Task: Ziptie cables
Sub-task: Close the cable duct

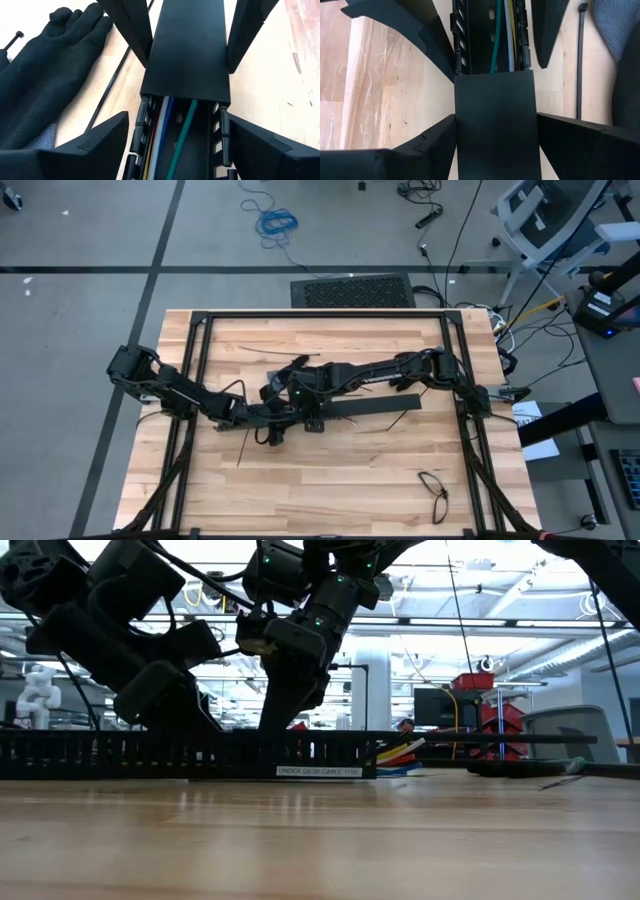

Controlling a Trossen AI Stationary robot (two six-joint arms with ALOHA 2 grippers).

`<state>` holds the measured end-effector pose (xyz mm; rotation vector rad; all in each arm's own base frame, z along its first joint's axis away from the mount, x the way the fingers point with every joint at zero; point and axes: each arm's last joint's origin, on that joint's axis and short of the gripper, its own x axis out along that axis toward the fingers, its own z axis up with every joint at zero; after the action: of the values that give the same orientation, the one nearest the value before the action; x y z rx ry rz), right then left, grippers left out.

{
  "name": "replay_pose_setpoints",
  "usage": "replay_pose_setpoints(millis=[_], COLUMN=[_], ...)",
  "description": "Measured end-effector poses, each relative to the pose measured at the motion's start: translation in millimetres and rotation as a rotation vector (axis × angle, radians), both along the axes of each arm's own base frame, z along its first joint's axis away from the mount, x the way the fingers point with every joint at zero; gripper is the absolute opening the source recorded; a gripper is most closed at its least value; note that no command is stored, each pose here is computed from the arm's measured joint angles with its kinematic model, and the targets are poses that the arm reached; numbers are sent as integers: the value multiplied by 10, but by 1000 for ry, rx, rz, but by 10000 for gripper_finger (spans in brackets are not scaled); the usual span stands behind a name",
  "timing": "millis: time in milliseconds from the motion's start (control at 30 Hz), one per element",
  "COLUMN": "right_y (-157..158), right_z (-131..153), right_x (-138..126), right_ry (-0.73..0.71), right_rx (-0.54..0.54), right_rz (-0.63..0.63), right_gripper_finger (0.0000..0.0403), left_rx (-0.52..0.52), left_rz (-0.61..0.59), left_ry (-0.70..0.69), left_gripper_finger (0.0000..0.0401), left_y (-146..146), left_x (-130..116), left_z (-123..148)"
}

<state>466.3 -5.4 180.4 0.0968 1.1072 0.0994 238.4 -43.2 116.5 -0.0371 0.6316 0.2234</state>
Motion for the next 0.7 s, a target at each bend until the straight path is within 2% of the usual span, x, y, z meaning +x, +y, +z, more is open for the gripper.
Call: replay_pose_setpoints(millis=[300,700], right_y=[2,-3], right_z=[-5,18], right_x=[-10,-9], right_ry=[11,4], right_rx=[-2,-6], right_rz=[4,4], right_gripper_finger=[249,249], left_rx=[6,54], left_rz=[-49,-86], left_ry=[9,30], left_gripper_finger=[253,249], left_y=[-10,4], left_x=[1,-58], left_z=[2,97])
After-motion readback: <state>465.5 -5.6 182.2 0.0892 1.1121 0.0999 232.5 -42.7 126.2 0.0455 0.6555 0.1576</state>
